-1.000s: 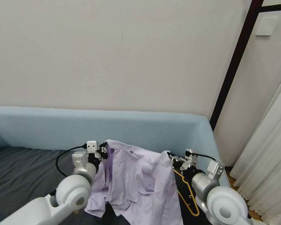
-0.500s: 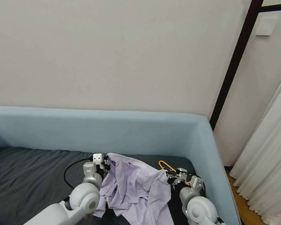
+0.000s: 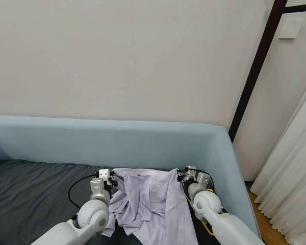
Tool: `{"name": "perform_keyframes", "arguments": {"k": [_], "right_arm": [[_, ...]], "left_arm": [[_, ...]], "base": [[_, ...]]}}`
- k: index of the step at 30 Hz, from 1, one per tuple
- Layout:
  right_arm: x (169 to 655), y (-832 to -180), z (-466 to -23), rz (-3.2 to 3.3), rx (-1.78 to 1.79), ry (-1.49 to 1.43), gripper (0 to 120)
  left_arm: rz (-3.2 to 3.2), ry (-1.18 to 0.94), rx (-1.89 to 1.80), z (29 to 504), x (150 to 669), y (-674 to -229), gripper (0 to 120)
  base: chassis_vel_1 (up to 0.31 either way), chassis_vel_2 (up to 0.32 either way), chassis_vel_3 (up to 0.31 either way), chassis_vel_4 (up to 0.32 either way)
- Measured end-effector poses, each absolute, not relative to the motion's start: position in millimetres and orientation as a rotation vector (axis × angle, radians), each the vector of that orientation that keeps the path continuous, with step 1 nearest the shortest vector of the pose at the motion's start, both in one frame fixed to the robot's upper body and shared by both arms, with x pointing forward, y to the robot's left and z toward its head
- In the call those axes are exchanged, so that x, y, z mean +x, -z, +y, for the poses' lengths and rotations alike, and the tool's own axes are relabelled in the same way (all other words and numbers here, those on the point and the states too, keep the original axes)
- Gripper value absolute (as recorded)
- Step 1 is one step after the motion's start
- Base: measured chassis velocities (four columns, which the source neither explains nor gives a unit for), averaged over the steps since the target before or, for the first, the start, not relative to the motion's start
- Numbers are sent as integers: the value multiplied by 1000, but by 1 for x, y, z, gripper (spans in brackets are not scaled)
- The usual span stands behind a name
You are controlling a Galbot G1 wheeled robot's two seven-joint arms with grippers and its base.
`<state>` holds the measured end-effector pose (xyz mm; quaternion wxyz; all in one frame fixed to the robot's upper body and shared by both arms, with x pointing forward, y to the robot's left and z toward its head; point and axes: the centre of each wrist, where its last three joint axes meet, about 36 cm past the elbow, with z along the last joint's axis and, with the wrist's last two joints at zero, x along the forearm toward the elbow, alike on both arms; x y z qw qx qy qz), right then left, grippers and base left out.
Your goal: Pick up the clothes from the sofa and hang them on the clothes hanger.
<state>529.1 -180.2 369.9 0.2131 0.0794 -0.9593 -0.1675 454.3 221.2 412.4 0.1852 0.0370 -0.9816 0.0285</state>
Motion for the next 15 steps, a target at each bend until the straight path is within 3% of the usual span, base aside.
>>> {"name": "perform_keyframes", "arguments": {"k": [8, 15], "right_arm": [[532, -334, -185, -2686, 282, 315, 1], [476, -305, -197, -2613, 354, 129, 30]], "left_arm": [[-2734, -70, 107, 217, 454, -401, 0], [-2719, -63, 94, 212, 449, -396, 0]], "base": [[0, 0, 0, 0], [0, 0, 0, 0]]}}
